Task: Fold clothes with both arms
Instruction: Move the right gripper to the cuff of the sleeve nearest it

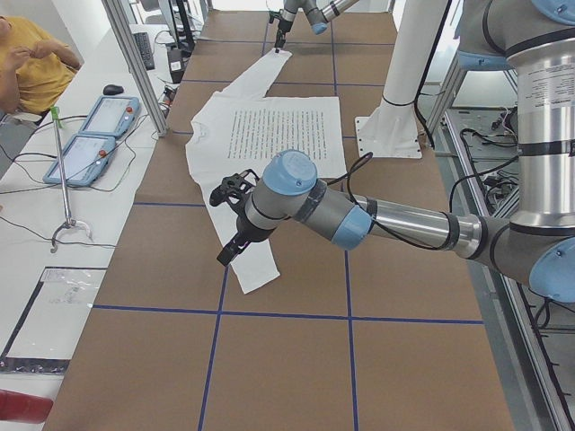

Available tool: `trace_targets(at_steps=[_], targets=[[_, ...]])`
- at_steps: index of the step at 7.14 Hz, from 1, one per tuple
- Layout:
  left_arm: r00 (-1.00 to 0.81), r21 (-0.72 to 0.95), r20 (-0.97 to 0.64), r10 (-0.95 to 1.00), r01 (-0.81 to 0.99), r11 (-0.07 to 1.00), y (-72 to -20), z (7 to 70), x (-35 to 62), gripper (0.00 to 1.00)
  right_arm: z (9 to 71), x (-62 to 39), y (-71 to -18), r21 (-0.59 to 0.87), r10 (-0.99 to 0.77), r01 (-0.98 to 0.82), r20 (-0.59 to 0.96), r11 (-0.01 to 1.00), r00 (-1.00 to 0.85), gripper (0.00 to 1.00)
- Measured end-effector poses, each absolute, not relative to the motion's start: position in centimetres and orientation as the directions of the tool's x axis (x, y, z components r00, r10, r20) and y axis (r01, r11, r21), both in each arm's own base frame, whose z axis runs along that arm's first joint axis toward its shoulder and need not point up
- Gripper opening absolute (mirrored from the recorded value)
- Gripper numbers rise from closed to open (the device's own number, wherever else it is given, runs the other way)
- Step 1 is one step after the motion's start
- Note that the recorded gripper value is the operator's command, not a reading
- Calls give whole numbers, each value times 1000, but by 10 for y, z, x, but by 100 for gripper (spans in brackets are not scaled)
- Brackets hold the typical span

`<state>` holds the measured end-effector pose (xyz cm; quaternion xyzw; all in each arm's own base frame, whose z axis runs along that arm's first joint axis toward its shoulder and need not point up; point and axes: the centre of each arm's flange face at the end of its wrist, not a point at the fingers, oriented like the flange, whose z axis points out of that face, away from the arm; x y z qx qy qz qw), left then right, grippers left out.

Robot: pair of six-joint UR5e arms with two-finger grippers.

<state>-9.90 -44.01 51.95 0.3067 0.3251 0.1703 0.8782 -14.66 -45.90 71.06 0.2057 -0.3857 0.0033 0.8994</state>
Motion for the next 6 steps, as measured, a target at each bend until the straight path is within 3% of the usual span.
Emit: trace_targets(at_steps=[2, 4, 6], targets=[[731, 649, -466, 498, -100, 754, -440, 520, -99, 100, 712, -146, -458, 365, -150, -164, 694, 916, 704, 39], [731, 649, -467, 499, -100, 754, -440, 520, -99, 100, 714, -145, -456, 363, -148, -164, 694, 917, 705, 1], [731, 649, -467, 498, -99, 754, -440, 520, -99, 100, 712, -144, -455, 364, -148, -166, 695, 917, 703, 0]])
